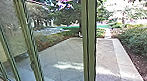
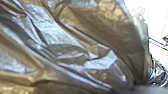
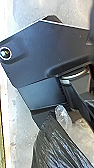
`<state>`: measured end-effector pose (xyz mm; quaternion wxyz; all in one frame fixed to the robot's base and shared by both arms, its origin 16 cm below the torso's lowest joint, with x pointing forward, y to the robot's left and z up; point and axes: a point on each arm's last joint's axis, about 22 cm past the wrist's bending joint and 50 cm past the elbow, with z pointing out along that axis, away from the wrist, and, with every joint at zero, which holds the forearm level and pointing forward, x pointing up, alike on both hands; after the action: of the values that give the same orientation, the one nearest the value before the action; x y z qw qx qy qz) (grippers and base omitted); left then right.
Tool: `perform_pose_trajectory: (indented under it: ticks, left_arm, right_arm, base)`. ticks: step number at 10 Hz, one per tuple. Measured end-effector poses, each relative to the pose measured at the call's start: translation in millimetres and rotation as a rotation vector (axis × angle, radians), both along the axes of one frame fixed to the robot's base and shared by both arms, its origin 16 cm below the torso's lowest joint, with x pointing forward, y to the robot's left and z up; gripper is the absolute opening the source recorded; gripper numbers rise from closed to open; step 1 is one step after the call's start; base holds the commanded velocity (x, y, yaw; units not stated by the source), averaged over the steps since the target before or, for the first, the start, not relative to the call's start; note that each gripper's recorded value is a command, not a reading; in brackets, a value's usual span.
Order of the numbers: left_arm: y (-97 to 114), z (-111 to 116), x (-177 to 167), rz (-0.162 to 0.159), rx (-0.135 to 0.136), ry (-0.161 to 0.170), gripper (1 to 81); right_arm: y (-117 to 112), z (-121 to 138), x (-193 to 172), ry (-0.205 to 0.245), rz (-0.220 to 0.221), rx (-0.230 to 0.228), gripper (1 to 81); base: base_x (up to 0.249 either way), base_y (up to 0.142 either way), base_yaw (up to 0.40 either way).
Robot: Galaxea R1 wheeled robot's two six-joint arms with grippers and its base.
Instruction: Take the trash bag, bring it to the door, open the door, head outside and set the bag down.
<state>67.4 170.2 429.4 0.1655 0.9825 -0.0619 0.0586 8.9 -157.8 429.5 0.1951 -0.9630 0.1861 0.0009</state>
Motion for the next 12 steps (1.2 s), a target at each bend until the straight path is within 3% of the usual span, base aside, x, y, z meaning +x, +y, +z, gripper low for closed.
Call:
perform_pose_trajectory:
  ticks: [2, 5, 12]
  left_arm:
    - [-1, 0, 1, -0.021, 0.000, -0.002, 1.0]
    - [-1, -3, -13, -0.026, 0.000, 0.037, 1.0]
    - [-2, -3, -12, -0.027, 0.000, 0.034, 1.0]
  right_arm:
    - [18, -3, 3, -0.027, 0.033, -0.022, 81.1]
    - [26, -6, -27, 0.005, 0.058, -0.033, 81.1]
    - [31, -5, -29, 0.001, 0.058, -0.028, 81.1]
  base:
    - [0.000, 0.000, 0.000]
    - [0.000, 0.000, 0.000]
    - [0.000, 0.000, 0.000]
